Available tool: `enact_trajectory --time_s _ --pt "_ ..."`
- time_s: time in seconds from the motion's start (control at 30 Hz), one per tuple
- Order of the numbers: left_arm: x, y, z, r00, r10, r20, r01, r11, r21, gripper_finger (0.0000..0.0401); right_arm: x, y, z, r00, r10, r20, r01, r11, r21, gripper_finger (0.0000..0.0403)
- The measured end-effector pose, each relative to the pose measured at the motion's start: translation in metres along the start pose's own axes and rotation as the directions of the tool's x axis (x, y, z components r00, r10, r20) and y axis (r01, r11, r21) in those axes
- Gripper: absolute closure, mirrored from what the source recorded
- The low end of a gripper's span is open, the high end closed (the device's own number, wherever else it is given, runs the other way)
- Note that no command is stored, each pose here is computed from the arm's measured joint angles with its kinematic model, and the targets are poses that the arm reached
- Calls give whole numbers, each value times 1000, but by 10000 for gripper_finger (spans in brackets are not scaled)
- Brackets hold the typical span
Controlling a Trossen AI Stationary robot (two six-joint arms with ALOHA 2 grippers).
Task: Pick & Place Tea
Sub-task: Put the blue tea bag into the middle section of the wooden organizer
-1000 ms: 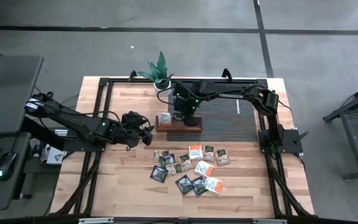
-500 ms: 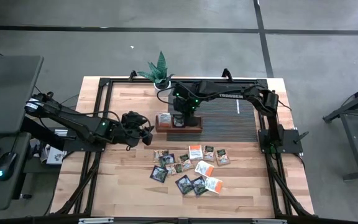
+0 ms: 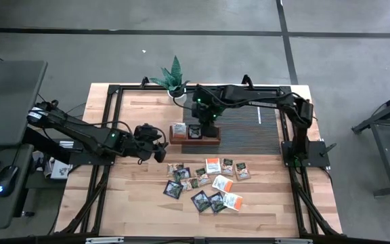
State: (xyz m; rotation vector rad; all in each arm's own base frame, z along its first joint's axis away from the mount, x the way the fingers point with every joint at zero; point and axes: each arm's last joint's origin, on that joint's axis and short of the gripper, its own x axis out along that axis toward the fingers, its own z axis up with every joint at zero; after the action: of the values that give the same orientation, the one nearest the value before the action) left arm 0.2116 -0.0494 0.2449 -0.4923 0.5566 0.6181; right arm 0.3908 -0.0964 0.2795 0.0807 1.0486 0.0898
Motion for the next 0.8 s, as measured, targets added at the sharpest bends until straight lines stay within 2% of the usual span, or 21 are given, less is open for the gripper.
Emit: enact_trajectory --time_s 0.2,0.37,0.5,0.63,0.8 --pt "6 -4 -6 996 -36 -85 40 998 50 169 -1 35 6 999 44 9 -43 998 -44 274" --pt "17 -1 -21 987 -116 -115 120 992 29 169 5 61 8 998 55 0 -55 997 -45 274" --pt "26 4 -39 953 -230 -196 227 973 -42 169 7 72 8 999 46 -10 -46 999 -4 274" --pt "25 0 -50 901 -361 -241 342 932 -119 169 8 80 4 998 29 -55 -26 998 55 274" --pt "13 -6 -66 888 -372 -271 368 927 -69 169 9 97 -1 993 45 -112 -40 998 50 274"
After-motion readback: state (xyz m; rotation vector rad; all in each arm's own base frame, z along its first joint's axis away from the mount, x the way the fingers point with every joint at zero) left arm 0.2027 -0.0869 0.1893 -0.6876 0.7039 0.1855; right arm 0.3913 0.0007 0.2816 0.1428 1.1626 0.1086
